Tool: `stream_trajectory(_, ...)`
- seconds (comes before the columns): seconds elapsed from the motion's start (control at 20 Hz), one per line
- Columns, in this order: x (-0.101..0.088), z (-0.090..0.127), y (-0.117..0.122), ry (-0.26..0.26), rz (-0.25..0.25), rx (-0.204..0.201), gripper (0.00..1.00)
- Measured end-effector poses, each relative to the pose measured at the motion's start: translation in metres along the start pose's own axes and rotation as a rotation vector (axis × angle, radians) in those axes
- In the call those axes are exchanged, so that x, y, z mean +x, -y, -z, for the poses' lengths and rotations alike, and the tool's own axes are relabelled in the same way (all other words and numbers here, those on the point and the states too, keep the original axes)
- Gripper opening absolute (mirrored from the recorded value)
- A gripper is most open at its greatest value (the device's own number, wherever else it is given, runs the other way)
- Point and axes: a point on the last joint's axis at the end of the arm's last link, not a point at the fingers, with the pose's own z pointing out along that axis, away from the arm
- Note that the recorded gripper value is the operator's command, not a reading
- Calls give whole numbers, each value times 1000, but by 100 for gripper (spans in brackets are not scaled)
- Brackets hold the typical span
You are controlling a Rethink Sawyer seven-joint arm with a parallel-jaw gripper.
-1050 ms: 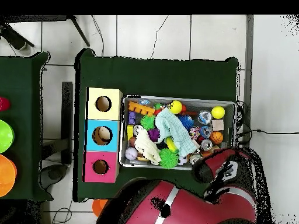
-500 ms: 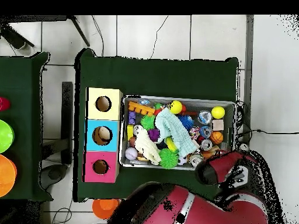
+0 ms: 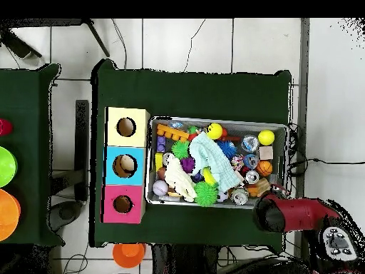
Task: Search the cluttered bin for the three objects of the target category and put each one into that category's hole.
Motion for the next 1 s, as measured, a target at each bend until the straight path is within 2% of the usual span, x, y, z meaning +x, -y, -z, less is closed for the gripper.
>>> stream_trajectory(0.2, 7, -7, -1, 89, -113, -8, 0)
stream_trajectory(0.5, 10, -20, -3, 203, -234, -20, 0)
stream_trajectory(0.55, 10, -23, -2, 236, -268, -24, 0)
stream_trajectory(0.9, 5, -22, -1, 346, -367, -50, 0)
stream_trajectory(0.95, 1, -20, 0, 384, -392, -59, 0)
stream_trajectory(1.0, -1, -20, 0, 399, -401, -63, 0)
